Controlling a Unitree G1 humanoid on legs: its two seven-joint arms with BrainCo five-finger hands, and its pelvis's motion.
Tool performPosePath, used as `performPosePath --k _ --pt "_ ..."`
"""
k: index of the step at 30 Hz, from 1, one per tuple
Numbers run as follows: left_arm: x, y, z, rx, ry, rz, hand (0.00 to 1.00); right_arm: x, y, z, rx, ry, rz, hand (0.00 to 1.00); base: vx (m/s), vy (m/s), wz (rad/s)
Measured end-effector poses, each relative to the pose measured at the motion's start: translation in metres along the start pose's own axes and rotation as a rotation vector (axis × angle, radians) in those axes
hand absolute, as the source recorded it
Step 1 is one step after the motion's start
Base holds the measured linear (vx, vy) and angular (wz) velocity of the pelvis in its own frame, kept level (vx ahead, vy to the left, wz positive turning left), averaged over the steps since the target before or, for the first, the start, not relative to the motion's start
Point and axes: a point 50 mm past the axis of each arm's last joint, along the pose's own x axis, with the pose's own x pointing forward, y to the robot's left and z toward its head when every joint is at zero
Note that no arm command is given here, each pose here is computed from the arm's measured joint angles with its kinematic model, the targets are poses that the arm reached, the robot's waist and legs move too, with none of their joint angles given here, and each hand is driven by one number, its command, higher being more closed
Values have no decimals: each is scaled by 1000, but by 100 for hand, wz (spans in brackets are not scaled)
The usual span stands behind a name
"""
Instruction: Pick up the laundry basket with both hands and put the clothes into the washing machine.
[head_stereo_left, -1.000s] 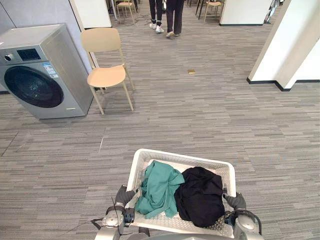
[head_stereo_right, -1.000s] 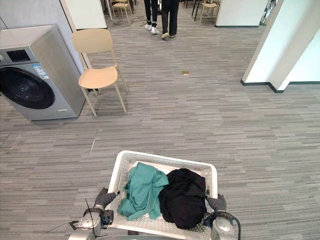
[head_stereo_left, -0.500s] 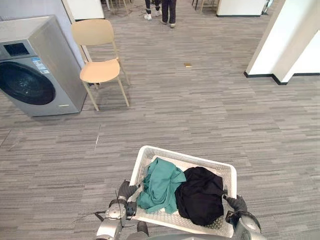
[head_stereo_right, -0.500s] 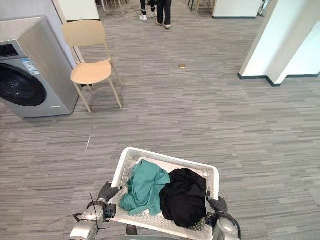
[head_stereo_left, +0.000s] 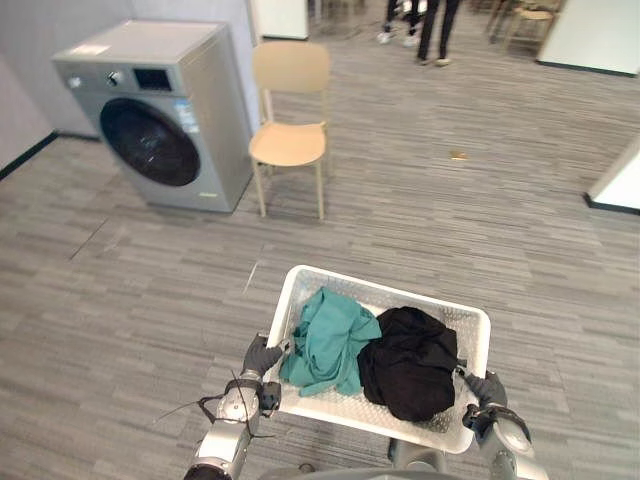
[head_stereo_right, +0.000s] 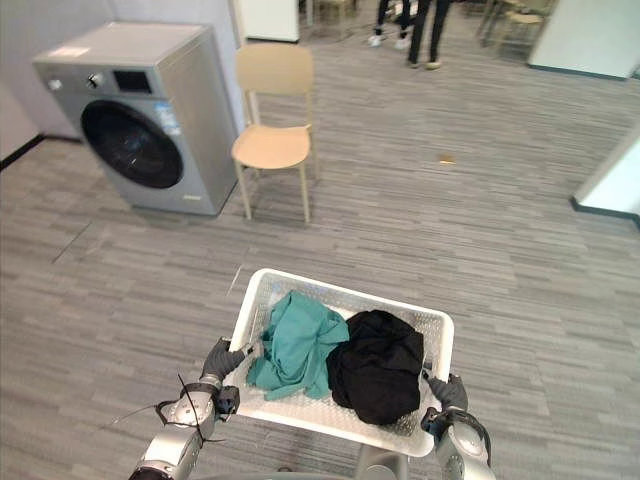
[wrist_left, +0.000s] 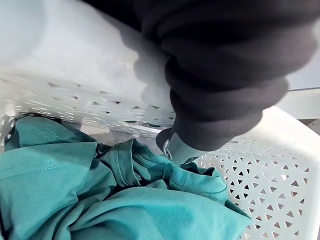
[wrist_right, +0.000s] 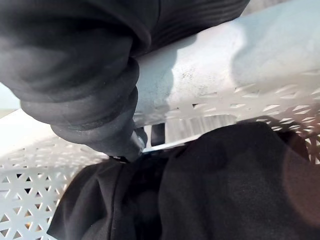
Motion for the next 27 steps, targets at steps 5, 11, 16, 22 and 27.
performPosePath --k 5,11,16,22,27 --pt "2 1 3 18 -6 -19 100 -4 2 1 29 -18 -10 100 522 -231 53" --pt "-3 -6 3 -28 -14 -34 100 -9 -5 11 31 -58 -17 100 764 -350 39" --pt "-7 2 -2 -42 2 -3 100 -3 3 11 5 -31 12 100 685 -220 -48" --pt "-13 11 -14 -79 44 52 100 5 14 12 -52 2 57 100 570 150 -50" --pt "-20 22 -24 -53 93 77 100 0 18 -9 -38 78 55 100 571 274 -2"
